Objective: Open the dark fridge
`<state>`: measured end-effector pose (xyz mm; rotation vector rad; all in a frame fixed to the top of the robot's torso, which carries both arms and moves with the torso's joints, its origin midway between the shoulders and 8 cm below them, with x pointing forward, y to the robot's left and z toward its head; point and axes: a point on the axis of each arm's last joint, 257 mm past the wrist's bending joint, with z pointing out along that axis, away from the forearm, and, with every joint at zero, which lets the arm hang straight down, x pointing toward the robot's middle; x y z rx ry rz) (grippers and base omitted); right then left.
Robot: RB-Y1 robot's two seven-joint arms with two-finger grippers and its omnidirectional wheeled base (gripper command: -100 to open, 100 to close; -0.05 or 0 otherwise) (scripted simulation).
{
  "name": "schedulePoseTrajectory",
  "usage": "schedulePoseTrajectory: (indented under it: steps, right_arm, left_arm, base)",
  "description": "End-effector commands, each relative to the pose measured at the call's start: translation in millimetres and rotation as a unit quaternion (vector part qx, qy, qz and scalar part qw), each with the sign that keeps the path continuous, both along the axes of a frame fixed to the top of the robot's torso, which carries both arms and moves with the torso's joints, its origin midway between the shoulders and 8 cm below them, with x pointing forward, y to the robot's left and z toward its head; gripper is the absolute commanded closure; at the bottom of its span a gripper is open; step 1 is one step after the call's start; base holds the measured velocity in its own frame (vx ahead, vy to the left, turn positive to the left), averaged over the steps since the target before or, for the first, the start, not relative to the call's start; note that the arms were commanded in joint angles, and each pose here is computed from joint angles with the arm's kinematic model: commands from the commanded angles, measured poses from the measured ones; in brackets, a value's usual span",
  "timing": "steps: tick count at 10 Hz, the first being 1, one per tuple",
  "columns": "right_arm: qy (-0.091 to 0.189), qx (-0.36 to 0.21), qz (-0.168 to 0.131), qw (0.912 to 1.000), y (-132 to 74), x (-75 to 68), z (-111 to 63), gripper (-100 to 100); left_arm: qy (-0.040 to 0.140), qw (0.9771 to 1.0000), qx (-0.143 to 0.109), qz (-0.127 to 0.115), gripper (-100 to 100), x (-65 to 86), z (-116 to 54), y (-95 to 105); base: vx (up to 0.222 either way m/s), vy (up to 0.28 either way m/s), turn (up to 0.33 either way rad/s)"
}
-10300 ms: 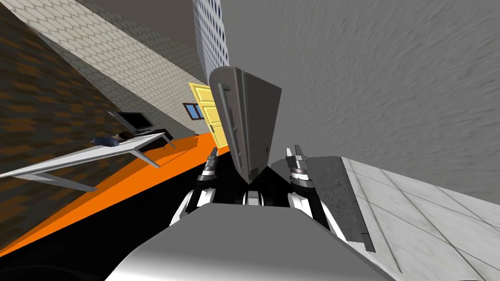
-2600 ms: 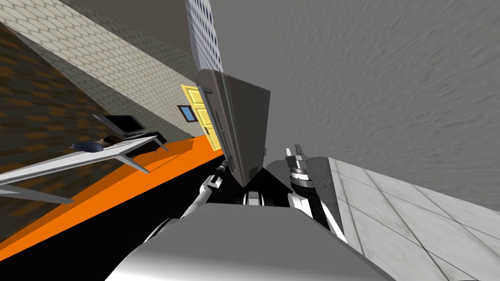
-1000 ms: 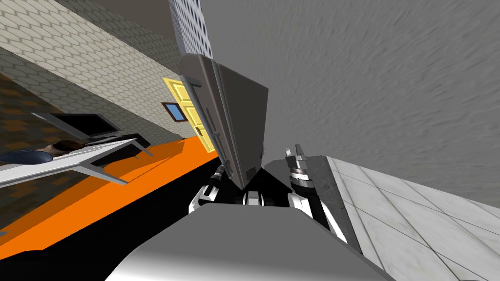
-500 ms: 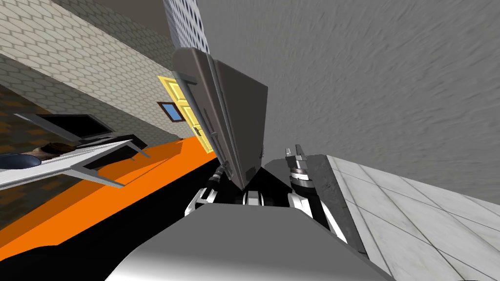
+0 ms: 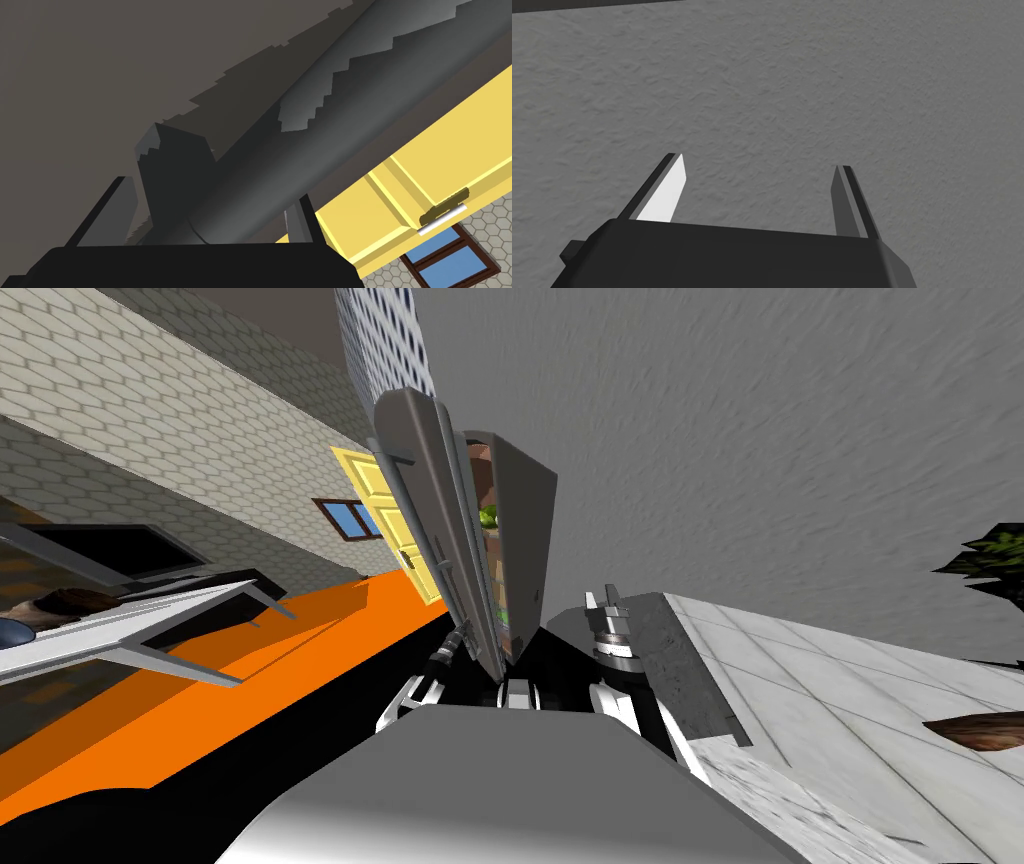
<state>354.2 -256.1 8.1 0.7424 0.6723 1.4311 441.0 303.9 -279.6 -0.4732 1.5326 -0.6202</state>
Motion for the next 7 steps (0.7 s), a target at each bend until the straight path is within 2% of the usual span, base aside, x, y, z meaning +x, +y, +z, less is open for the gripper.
schedulePoseTrajectory:
  steps: [1, 3, 4, 6, 7]
  right_arm:
    - [0.0, 0.0, 0.0, 1.0, 0.0, 0.0, 0.0, 0]
    - [0.0, 0.0, 0.0, 1.0, 0.0, 0.0, 0.0, 0]
    - [0.0, 0.0, 0.0, 1.0, 0.0, 0.0, 0.0, 0]
    - [0.0, 0.0, 0.0, 1.0, 0.0, 0.0, 0.0, 0]
    - [0.0, 0.0, 0.0, 1.0, 0.0, 0.0, 0.0, 0]
  left_arm:
    - [-0.006, 0.9998, -0.002, -0.021, 100, 0.5, 8.1, -8.0]
    - [-0.004, 0.999, -0.003, -0.044, 100, -4.1, 7.8, -20.0]
    - [-0.004, 0.999, -0.003, -0.044, 100, -4.1, 7.8, -20.0]
    - [0.0, 0.9977, -0.005, -0.068, 100, -9.7, 6.8, -32.0]
    - [0.002, 0.9981, -0.001, -0.061, 100, -9.6, 4.0, -29.2]
  base:
    - [-0.129, 0.326, -0.137]
    - [-0.148, 0.379, -0.151]
    - [-0.158, 0.269, -0.051]
    - [-0.141, 0.279, -0.113]
    - [-0.077, 0.164, -0.047]
